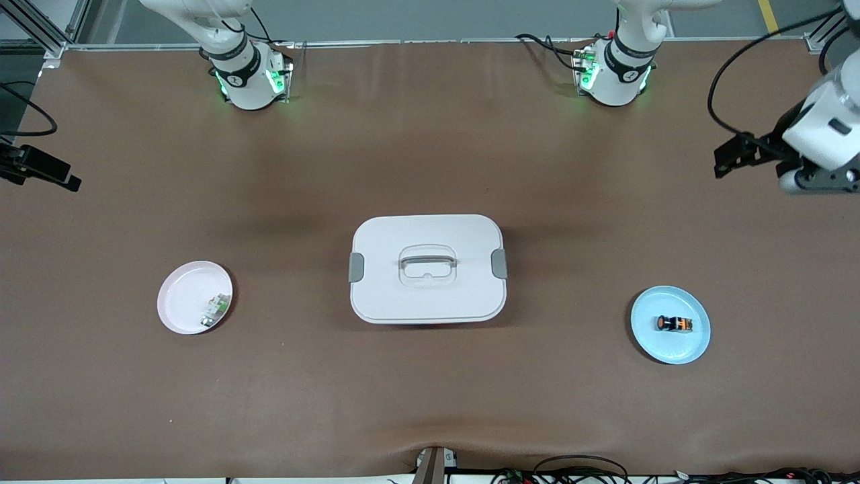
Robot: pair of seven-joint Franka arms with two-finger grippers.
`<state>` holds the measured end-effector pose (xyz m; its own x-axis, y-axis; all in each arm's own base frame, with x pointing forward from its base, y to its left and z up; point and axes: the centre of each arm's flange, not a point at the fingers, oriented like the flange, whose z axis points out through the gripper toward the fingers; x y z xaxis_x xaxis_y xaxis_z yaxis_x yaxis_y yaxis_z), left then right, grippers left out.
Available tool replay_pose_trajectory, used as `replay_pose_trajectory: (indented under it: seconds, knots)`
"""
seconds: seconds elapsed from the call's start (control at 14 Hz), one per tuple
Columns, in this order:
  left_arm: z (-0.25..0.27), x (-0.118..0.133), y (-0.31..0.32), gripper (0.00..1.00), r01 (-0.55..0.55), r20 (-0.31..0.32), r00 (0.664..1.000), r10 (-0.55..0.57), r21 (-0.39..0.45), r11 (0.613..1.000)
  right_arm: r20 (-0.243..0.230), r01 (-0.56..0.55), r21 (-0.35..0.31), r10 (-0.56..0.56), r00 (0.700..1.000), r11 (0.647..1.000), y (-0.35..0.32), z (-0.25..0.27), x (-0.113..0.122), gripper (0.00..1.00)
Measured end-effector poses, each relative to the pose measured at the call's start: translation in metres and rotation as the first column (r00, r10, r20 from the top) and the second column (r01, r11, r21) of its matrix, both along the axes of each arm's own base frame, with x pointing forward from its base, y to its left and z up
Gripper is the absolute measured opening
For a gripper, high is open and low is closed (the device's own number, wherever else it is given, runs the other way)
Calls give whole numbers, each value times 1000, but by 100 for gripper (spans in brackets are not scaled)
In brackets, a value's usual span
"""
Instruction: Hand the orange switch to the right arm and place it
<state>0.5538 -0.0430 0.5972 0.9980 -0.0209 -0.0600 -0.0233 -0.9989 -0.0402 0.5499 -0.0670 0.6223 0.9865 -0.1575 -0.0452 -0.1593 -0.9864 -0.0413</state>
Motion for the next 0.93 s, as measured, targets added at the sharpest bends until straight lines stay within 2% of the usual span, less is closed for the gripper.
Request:
replay_pose_trajectory:
  seconds: [0.5, 0.71, 0.93]
  knots:
    - [-89, 53, 19, 100, -21, 65, 998, 22, -10, 1000, 1, 0, 0, 0, 1000, 1000, 0, 0, 0, 100]
    - [-135, 73, 23, 100, 2, 82, 997, -5, 34, 999, 1, 0, 0, 0, 1000, 1000, 0, 0, 0, 100]
    - [-186, 88, 22, 100, 17, 104, 994, -21, 38, 999, 2, 0, 0, 0, 1000, 1000, 0, 1, 0, 100]
